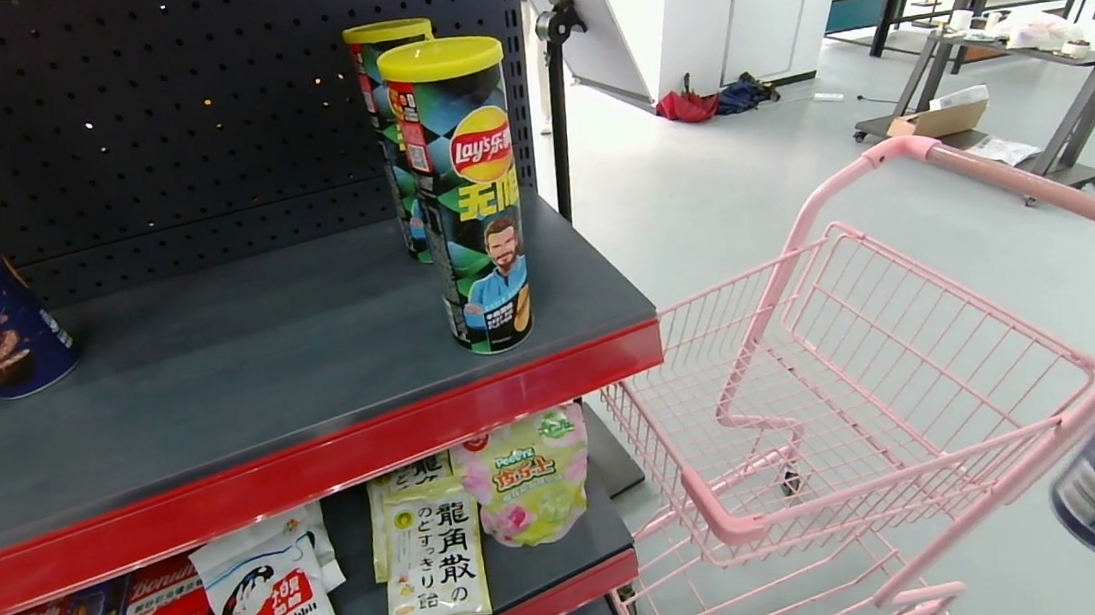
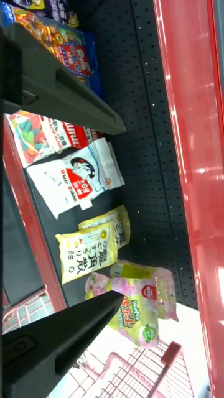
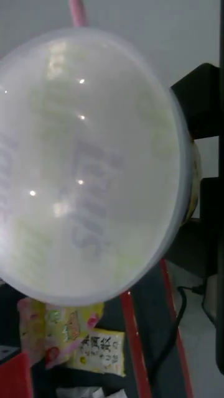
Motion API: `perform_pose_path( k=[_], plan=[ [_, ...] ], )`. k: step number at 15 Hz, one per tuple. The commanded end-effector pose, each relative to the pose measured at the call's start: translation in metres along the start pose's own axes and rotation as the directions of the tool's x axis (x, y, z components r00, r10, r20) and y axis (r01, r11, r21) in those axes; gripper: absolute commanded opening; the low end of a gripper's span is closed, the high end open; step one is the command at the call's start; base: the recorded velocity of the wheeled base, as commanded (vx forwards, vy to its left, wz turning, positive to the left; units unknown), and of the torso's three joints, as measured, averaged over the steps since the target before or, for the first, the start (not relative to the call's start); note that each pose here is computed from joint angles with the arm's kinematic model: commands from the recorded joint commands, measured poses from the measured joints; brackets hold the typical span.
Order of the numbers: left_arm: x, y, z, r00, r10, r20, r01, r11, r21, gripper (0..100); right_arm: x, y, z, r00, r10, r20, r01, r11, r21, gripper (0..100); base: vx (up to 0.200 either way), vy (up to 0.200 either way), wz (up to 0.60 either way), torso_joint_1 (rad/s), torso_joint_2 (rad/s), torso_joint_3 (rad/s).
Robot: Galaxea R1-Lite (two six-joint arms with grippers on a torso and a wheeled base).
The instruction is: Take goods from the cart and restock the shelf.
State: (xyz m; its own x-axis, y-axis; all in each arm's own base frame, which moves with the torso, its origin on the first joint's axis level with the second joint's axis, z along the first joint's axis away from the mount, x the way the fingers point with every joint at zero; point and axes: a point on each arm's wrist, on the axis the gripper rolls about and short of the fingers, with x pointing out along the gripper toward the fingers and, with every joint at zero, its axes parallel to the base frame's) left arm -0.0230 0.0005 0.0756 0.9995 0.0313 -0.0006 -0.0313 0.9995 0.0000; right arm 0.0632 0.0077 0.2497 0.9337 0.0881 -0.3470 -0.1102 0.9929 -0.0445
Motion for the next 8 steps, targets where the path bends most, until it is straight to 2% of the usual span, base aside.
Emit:
perform_pose_path(
  k=[1, 6, 8],
  plan=[
    [0.0001, 0.0000, 0.0000, 1.000, 0.001, -0.001, -0.001, 1.000, 0.000, 100, -0.0596, -0.0006, -0.0508, 0.994, -0.082, 0.078, 0.083, 0.996, -0.011, 0, 0.000, 0.000, 0.00, 0.000, 0.00, 0.000],
    [0.0001, 0.0000, 0.0000, 1.000, 0.001, -0.001, -0.001, 1.000, 0.000, 100, -0.0600, -0.0007, -0.0531, 0.993, -0.097, 0.071, 0.098, 0.995, -0.015, 0, 0.000, 0.000, 0.00, 0.000, 0.00, 0.000],
    [0.0001, 0.0000, 0.0000, 1.000, 0.001, -0.001, -0.001, 1.000, 0.000, 100, -0.0597, -0.0007, -0.0530, 0.993, -0.097, 0.070, 0.098, 0.995, -0.015, 0, 0.000, 0.000, 0.00, 0.107, -0.32, -0.205]
  ],
)
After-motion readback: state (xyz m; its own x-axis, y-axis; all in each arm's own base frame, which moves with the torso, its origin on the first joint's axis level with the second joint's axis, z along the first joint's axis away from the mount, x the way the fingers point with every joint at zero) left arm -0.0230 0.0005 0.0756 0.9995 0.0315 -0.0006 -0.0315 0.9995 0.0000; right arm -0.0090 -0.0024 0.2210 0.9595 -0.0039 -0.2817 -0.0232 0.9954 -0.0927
